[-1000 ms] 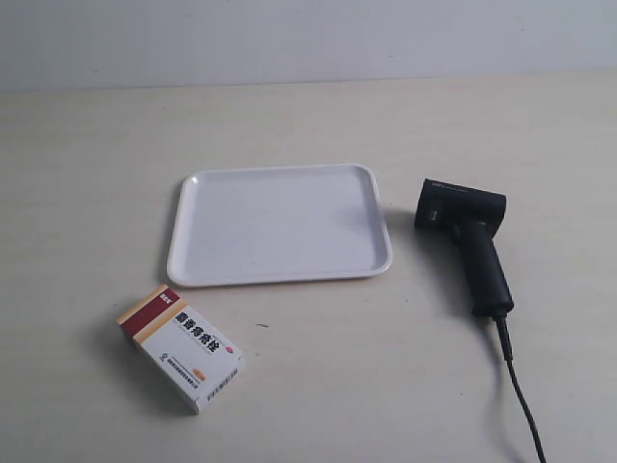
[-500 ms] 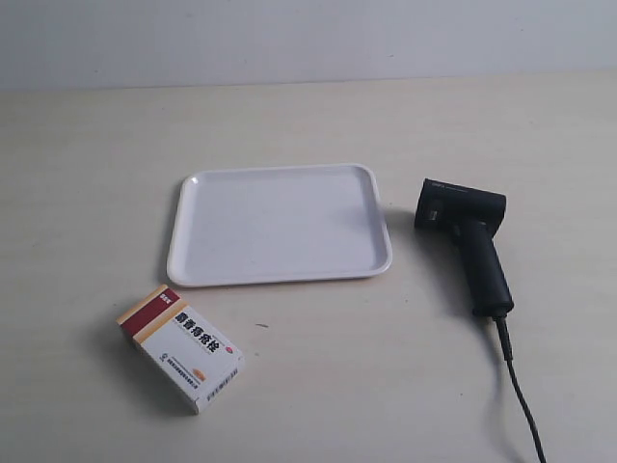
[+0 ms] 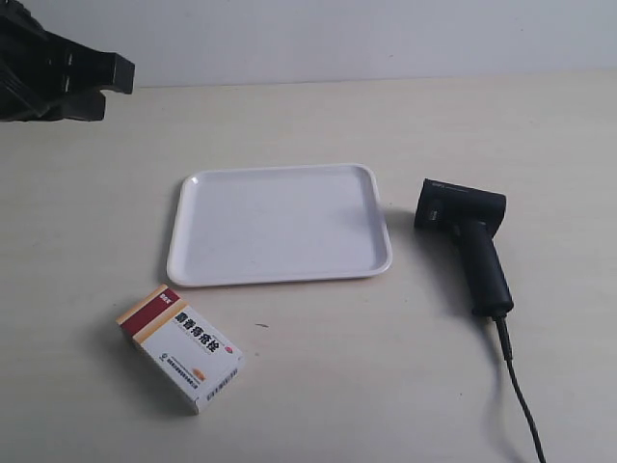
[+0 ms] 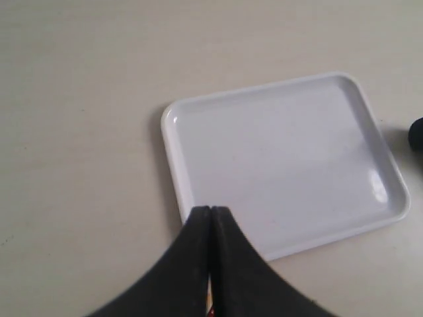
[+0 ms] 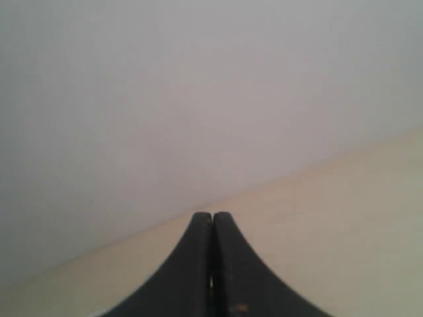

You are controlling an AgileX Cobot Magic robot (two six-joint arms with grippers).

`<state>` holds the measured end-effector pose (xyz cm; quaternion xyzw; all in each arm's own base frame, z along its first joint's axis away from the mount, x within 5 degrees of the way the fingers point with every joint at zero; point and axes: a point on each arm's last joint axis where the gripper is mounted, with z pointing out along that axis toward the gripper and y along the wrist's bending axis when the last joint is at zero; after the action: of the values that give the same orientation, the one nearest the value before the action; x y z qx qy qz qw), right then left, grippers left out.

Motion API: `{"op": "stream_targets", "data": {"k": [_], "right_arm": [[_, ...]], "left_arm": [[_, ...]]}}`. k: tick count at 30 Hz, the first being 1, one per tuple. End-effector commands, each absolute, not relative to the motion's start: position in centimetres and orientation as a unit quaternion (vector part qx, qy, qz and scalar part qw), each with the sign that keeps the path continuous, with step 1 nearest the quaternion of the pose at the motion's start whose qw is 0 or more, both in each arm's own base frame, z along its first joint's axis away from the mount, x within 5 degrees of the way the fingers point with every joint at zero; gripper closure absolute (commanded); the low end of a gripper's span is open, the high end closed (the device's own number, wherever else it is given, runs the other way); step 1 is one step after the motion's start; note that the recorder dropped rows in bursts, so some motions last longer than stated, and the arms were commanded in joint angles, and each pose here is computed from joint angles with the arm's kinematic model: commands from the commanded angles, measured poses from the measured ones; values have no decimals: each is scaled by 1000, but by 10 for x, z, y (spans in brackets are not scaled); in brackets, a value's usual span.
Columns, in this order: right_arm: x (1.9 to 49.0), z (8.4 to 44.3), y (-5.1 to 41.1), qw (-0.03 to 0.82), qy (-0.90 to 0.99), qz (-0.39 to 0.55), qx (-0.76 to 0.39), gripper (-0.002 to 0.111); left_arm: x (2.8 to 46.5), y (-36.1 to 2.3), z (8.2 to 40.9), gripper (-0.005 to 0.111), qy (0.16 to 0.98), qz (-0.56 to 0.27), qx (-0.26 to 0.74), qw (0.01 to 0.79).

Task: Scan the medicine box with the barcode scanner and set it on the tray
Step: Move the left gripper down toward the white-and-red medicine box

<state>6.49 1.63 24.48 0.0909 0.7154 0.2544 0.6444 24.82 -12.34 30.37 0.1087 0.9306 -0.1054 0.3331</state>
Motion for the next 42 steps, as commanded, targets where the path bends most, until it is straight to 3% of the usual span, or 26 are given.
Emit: {"op": "stream_targets", "data": {"k": [1, 5, 20, 25, 29, 39, 42], "right_arm": [[62, 231, 22, 539, 759, 325, 169, 108], [57, 226, 30, 481, 775, 370, 178, 108], [62, 242, 27, 553, 713, 393, 176, 108], [61, 253, 29, 564, 732, 361, 123, 108], [67, 283, 36, 563, 758, 324, 51, 108], [125, 326, 57, 385, 898, 197, -84, 108], [146, 324, 63, 318, 926, 180, -94, 108]], "left_arm": [[250, -128, 309, 107, 922, -126, 104, 351], [249, -131, 310, 107, 923, -145, 91, 345], [250, -134, 311, 107, 918, -168, 76, 350], [252, -135, 307, 107, 922, -168, 74, 340], [255, -137, 298, 107, 929, -163, 75, 323], [257, -140, 270, 106, 960, -128, 92, 231], [256, -140, 268, 94, 967, -107, 128, 190]]}}
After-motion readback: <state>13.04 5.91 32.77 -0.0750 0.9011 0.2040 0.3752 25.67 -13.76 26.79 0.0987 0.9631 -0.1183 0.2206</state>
